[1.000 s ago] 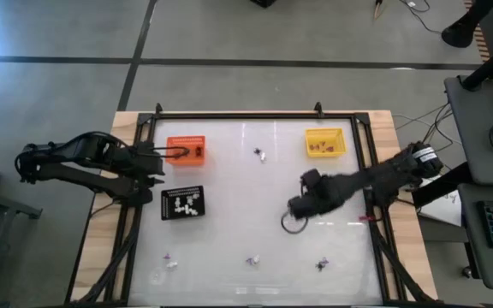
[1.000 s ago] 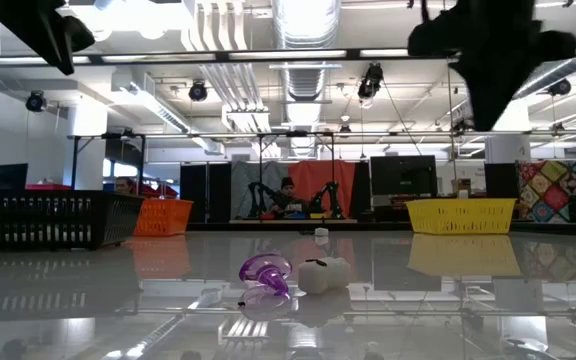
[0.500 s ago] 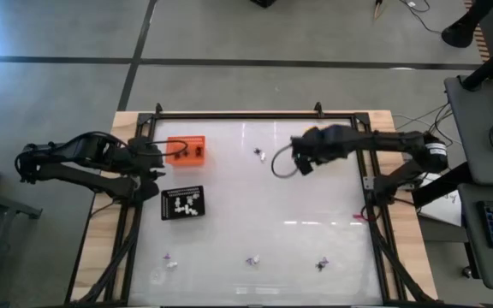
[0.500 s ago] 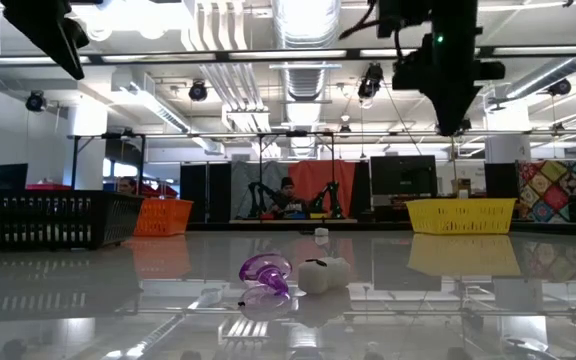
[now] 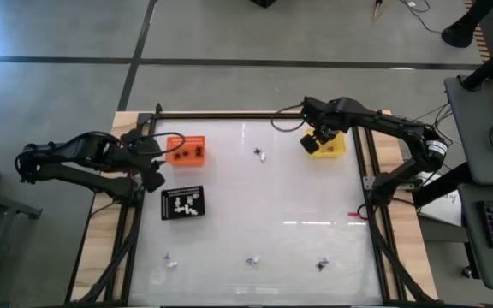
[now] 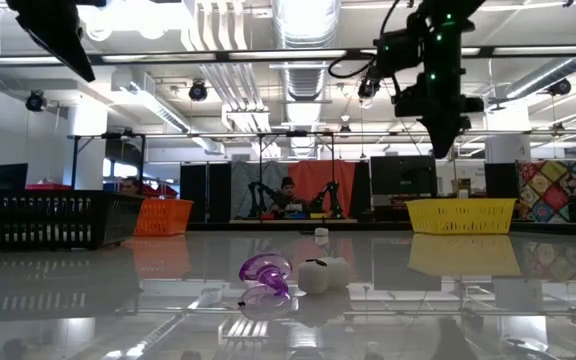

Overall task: Sort Halloween decoration
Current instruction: Put the purple witch hat toy into the yellow bin

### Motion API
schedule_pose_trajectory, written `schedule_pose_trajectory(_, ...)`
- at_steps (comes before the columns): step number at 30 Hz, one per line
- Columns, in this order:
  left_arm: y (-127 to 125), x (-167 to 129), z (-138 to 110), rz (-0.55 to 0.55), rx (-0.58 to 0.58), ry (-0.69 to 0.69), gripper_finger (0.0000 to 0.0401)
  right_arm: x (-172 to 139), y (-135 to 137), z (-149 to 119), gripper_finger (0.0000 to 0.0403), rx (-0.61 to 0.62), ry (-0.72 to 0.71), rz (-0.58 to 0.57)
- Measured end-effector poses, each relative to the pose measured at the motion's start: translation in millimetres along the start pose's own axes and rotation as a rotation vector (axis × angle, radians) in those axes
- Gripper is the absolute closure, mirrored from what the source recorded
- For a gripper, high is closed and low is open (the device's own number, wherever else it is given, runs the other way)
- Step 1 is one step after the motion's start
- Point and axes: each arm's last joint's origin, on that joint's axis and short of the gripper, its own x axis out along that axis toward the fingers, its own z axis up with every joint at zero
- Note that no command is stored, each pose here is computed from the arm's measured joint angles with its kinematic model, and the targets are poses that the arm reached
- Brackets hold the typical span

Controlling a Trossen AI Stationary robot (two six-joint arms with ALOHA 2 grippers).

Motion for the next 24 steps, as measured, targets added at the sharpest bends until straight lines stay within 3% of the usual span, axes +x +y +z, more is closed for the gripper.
schedule_pose_trajectory(5, -1.0, 1.1, 0.7, 0.002, -0.075, 0.006, 0.0305, 14.7, -14.4, 1.4, 0.0394, -0.005, 0.037, 0.053)
schedule_pose_trajectory(14, -7.4, 8.9, 5.7, 0.02, -0.106, 0.042, 0.0305, 44.2, -27.7, -7.4, 0.0394, -0.076, 0.104, 0.158)
schedule_pose_trajectory(24, -11.8, 14.3, 8.8, 0.034, -0.115, 0.067, 0.0305, 70.1, -38.6, -12.2, 0.0394, -0.04, 0.077, 0.165)
